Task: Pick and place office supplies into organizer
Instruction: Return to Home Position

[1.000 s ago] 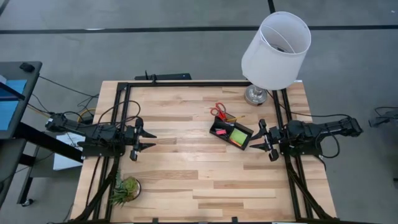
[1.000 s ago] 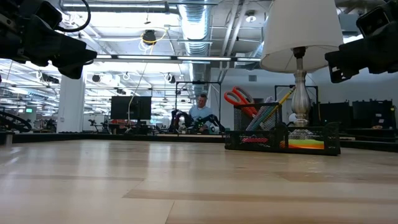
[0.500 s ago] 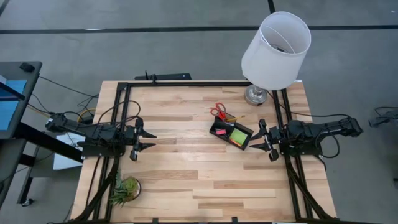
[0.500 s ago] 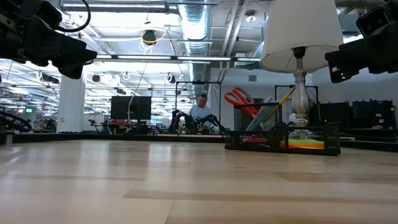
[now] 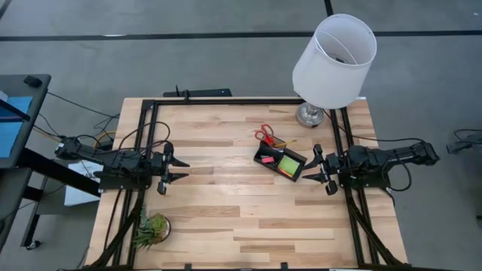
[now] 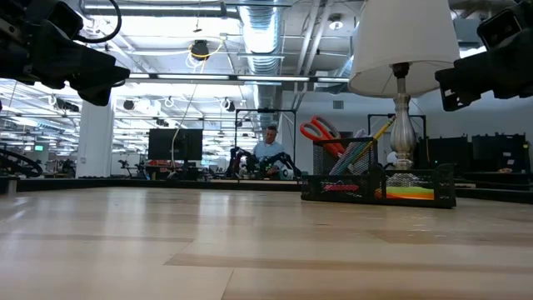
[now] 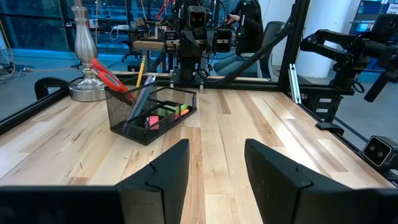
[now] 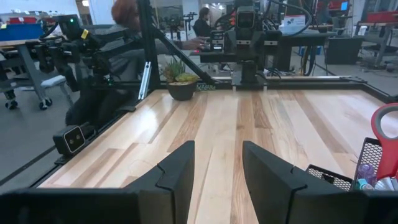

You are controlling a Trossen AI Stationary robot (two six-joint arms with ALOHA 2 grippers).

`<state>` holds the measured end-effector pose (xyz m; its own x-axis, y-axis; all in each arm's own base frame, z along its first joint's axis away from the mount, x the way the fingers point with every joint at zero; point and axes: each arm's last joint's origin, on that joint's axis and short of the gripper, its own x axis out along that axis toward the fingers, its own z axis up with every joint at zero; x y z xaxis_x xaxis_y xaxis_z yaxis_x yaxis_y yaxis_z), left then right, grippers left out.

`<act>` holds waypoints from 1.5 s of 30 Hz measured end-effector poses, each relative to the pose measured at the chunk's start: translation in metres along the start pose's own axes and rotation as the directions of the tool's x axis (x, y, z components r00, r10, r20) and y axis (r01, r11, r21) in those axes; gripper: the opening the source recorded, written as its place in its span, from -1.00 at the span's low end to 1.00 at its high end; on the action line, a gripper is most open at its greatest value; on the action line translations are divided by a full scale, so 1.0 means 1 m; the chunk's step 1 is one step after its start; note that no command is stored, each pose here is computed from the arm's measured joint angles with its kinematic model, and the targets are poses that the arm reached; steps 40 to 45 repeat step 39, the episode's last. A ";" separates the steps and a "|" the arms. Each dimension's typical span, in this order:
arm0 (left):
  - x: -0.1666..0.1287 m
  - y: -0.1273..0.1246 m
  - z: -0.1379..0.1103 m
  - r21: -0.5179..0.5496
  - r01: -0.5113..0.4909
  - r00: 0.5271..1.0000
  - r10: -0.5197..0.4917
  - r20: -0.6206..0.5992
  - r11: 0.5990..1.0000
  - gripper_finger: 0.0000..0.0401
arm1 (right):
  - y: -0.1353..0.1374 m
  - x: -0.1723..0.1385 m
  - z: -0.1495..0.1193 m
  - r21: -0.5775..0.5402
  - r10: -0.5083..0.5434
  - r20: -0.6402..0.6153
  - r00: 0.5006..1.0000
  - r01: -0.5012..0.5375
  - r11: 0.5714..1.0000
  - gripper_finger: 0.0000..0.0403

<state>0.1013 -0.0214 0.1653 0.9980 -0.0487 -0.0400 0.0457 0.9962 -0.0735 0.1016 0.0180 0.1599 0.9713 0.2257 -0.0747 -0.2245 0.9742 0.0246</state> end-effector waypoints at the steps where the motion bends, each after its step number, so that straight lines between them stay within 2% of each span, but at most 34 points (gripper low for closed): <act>1: 0.000 0.000 0.000 0.000 0.000 1.000 0.000 0.000 1.000 -0.26 | 0.000 0.000 0.000 0.000 0.000 0.000 1.000 0.000 1.000 -0.37; 45: 0.000 0.000 0.000 0.000 0.000 1.000 0.000 0.001 1.000 -0.26 | 0.000 0.000 0.000 0.000 0.000 0.000 1.000 0.000 1.000 -0.37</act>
